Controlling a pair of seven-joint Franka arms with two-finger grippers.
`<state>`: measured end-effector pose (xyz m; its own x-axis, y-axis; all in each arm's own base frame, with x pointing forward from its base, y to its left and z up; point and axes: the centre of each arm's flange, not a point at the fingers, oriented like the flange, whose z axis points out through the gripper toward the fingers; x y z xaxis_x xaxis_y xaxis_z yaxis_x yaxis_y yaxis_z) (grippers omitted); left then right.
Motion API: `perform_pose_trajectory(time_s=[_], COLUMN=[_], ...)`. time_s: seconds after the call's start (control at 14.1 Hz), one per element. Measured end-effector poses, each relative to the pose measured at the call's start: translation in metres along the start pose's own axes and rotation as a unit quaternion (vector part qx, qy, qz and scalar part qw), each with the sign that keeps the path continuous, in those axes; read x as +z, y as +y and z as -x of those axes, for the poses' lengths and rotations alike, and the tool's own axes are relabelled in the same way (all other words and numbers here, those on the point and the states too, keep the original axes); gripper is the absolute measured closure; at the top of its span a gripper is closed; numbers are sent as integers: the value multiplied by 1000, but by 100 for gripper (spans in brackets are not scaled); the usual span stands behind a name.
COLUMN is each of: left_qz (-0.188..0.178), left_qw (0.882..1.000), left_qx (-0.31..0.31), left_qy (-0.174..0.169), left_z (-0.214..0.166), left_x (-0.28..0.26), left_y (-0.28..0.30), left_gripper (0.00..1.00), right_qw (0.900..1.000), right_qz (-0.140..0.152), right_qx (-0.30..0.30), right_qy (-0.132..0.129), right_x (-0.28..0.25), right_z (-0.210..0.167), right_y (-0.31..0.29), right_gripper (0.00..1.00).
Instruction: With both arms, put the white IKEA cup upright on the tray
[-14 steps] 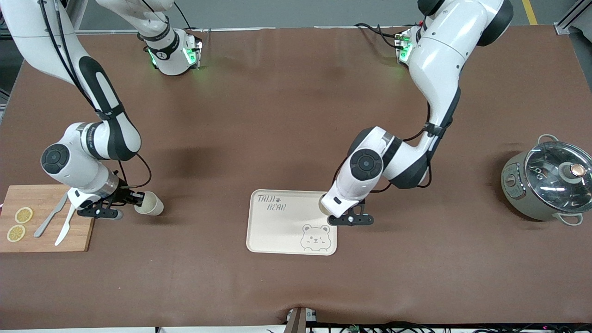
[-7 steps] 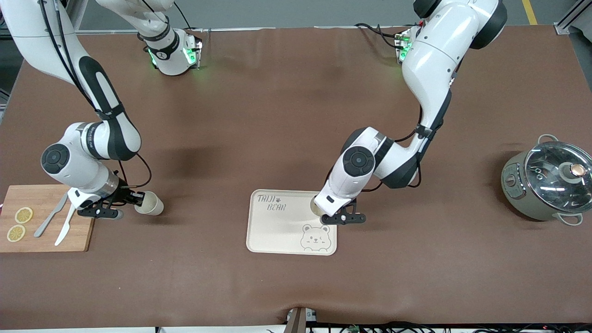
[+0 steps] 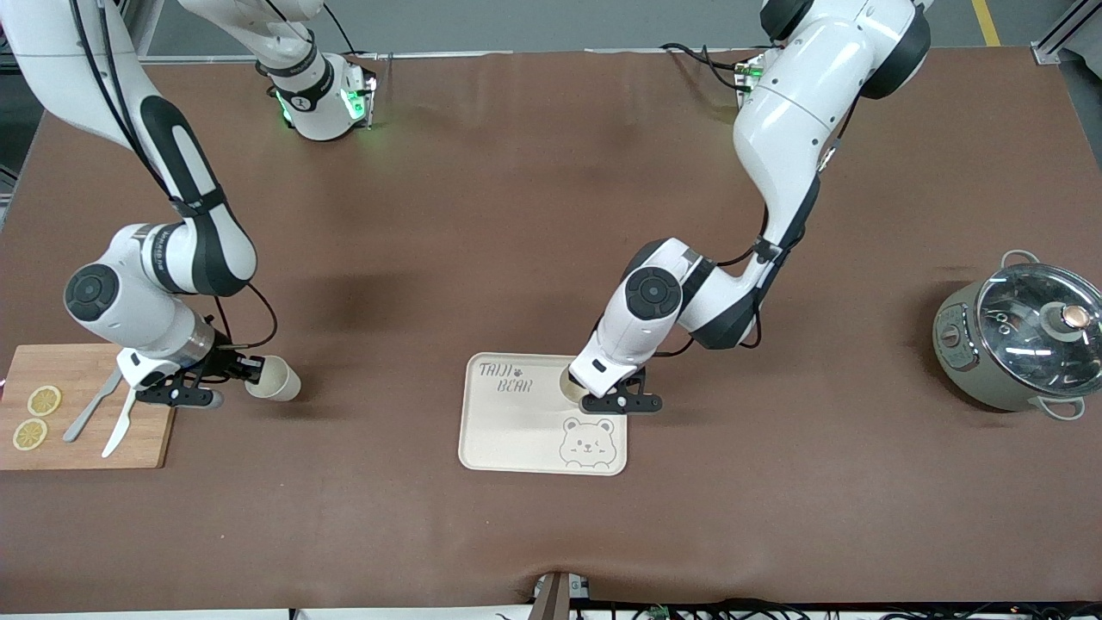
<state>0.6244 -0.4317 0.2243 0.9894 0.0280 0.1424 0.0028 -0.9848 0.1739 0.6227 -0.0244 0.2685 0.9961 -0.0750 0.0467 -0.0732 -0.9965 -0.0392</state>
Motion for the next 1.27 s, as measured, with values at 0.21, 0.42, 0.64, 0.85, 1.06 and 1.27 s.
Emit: perform_pose_trajectory(time_s=[0.21,0.42,0.64,0.85,1.06,1.27], left_qz=[2,-2,-2,-3,-3,-4], left_qw=[1000,1000,1000,1000,1000,1000], left_qx=[1,1,1,1,1,1], left_qy=[0,-4,-3,-4,-4,-5], left_z=[4,8,9,9,9,9], left_x=[7,13,13,13,13,13], left_y=[-2,-6,-6,-7,-7,-8], left_gripper=[95,95,95,95,95,95], right_qw=[1000,1000,999,996,991,985], right_qz=[-2,-5,-5,-7,-12,-28], right_qx=[-9,8,47,86,135,168], right_qy=[-25,-26,-28,-22,-11,-7], right_x=[-47,-83,-98,-105,-118,-127], right_z=[-1,0,2,7,13,17], right_y=[-12,-33,-80,-134,-180,-212], right_gripper=[97,97,97,97,97,97])
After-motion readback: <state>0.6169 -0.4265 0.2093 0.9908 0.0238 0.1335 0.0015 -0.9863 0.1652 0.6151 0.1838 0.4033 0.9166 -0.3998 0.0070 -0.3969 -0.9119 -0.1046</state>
